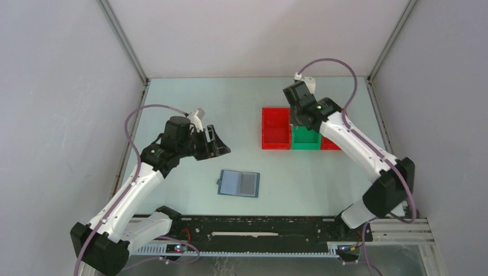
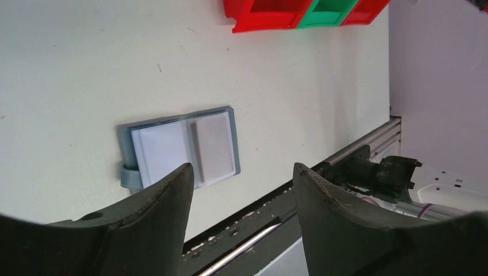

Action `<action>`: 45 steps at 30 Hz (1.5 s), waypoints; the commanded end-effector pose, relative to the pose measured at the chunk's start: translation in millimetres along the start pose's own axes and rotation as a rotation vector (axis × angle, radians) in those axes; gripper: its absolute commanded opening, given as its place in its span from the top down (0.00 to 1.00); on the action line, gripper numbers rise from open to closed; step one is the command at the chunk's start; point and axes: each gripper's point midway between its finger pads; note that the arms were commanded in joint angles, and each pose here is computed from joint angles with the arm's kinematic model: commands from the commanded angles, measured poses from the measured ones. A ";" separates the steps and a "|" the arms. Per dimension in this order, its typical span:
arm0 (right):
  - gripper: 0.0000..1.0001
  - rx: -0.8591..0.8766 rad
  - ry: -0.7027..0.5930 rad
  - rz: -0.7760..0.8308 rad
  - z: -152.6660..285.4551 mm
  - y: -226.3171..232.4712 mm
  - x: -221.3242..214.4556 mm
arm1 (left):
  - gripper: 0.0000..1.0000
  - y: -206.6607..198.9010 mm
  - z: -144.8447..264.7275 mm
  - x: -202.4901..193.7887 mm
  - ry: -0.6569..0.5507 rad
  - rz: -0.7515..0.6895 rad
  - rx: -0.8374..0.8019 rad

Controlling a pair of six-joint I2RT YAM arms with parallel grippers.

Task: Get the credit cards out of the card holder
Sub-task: Place the credit card in the storage box.

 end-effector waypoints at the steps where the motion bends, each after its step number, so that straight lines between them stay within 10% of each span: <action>1: 1.00 -0.016 0.000 0.083 -12.2 15.8 20.3 | 0.31 13.8 4.2 -0.8 -0.032 -0.030 0.048; 26: 0.91 -0.043 0.214 0.173 -160.4 76.5 -33.8 | 0.30 15.7 30.0 -16.2 -0.035 -0.099 0.036; 31: 0.68 0.026 0.190 0.130 -154.3 90.1 -23.7 | 0.30 16.6 26.9 -21.5 -0.008 -0.091 0.030; 45: 0.63 0.266 0.022 -0.070 -43.5 67.4 10.2 | 0.31 11.1 11.2 -32.6 0.007 -0.107 -0.036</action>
Point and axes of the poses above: each gripper's point midway between its finger pads, its own z axis back along the fingers, its own y axis along the line the jaws close on, x = y × z, and after that the axes turned 4 degrees about z, right-handed
